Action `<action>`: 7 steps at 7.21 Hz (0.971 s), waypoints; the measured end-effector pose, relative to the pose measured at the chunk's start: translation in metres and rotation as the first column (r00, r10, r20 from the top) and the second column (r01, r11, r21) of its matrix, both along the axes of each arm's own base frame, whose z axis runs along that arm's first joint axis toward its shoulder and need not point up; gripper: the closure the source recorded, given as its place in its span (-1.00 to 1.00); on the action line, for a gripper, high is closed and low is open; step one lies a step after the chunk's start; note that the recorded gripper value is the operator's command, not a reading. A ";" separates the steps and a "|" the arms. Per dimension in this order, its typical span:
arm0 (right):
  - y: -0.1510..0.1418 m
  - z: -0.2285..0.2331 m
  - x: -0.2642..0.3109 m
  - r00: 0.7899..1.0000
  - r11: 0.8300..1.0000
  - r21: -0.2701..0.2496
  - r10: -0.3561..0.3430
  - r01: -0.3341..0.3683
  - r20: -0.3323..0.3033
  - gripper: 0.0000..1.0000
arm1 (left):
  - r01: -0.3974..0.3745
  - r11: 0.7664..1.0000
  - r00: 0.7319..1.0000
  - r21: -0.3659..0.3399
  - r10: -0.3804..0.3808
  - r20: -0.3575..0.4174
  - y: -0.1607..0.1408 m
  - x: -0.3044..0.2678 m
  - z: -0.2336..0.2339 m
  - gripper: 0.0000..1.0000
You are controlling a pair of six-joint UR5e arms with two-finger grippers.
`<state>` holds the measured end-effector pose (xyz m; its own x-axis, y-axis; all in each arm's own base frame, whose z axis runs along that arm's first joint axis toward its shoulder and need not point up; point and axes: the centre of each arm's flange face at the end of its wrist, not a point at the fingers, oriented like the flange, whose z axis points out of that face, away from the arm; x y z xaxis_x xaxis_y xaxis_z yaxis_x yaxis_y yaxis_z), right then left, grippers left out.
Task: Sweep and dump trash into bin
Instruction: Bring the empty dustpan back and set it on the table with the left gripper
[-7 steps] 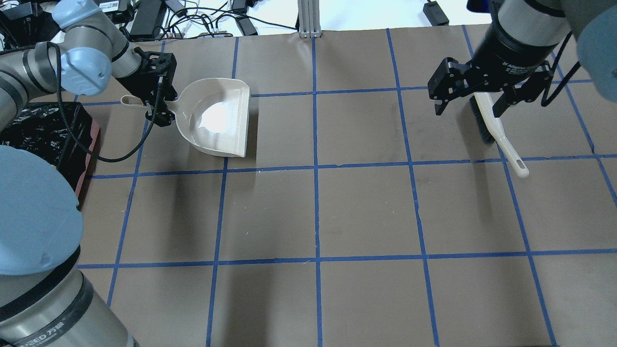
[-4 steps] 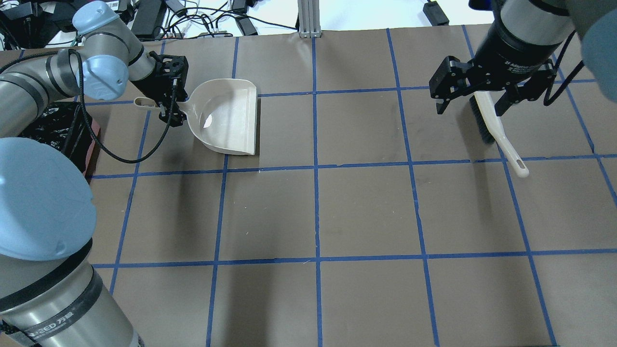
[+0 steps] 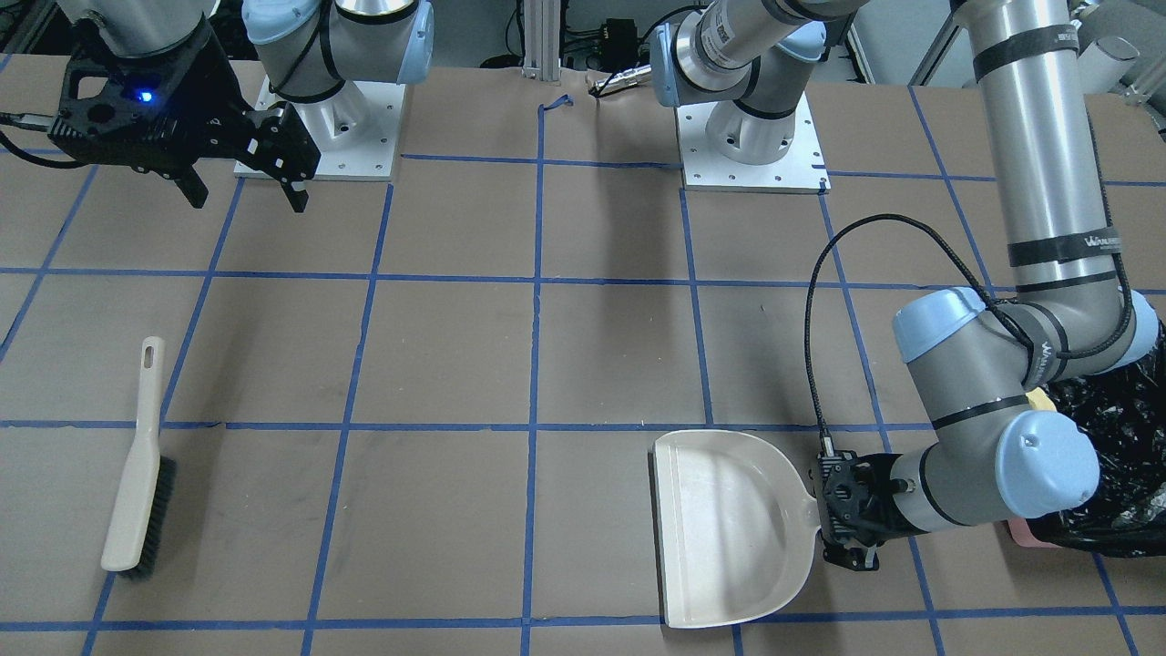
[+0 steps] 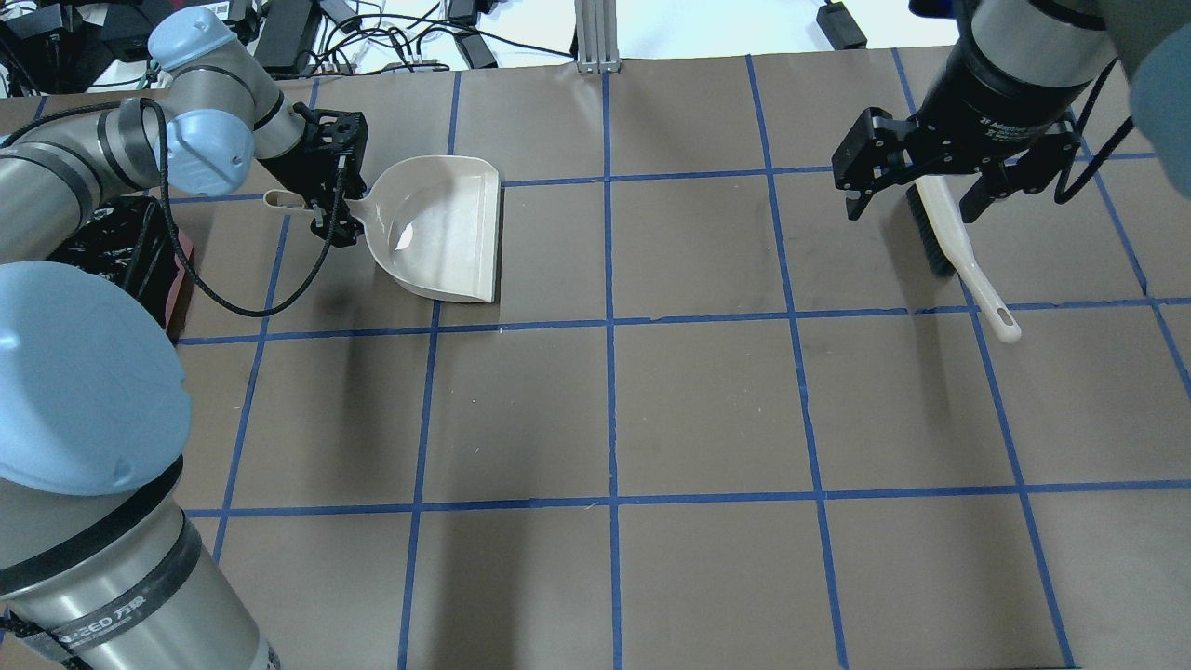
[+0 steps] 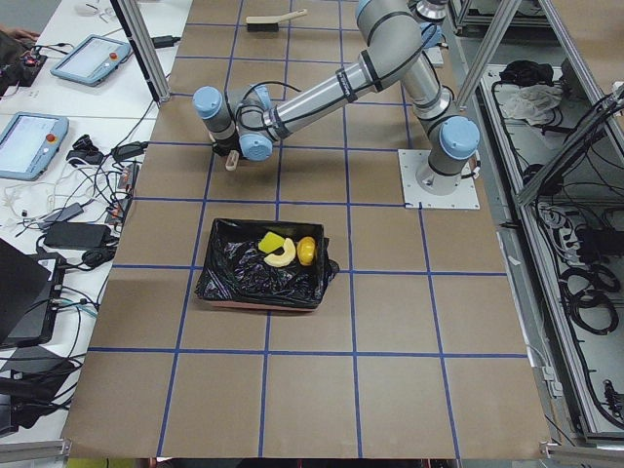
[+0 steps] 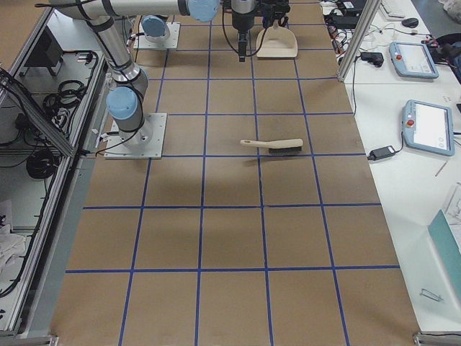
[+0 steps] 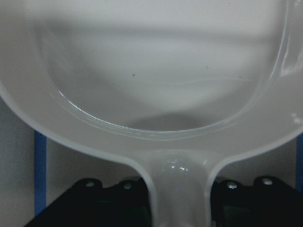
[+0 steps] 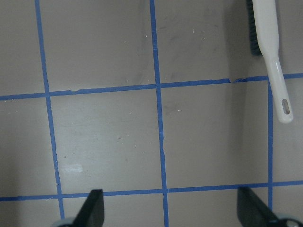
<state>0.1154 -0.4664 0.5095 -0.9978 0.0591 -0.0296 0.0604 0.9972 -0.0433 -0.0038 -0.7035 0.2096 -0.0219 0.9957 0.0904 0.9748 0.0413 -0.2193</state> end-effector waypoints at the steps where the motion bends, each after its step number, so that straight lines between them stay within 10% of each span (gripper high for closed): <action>1: 0.000 0.001 -0.001 1.000 1.000 -0.003 0.002 -0.002 -0.008 -1.00 | -0.002 1.000 1.000 0.003 0.002 0.000 0.000 -0.001 -0.001 0.11; 3: -0.001 0.002 -0.003 0.999 1.000 -0.013 0.004 -0.005 -0.037 -1.00 | -0.004 1.000 1.000 0.011 0.004 0.000 0.002 -0.005 -0.004 -1.00; 7: -0.002 0.001 -0.005 0.999 1.000 -0.011 0.004 -0.004 -0.049 -1.00 | 0.005 1.000 1.000 0.007 -0.005 0.026 0.008 -0.031 0.026 -1.00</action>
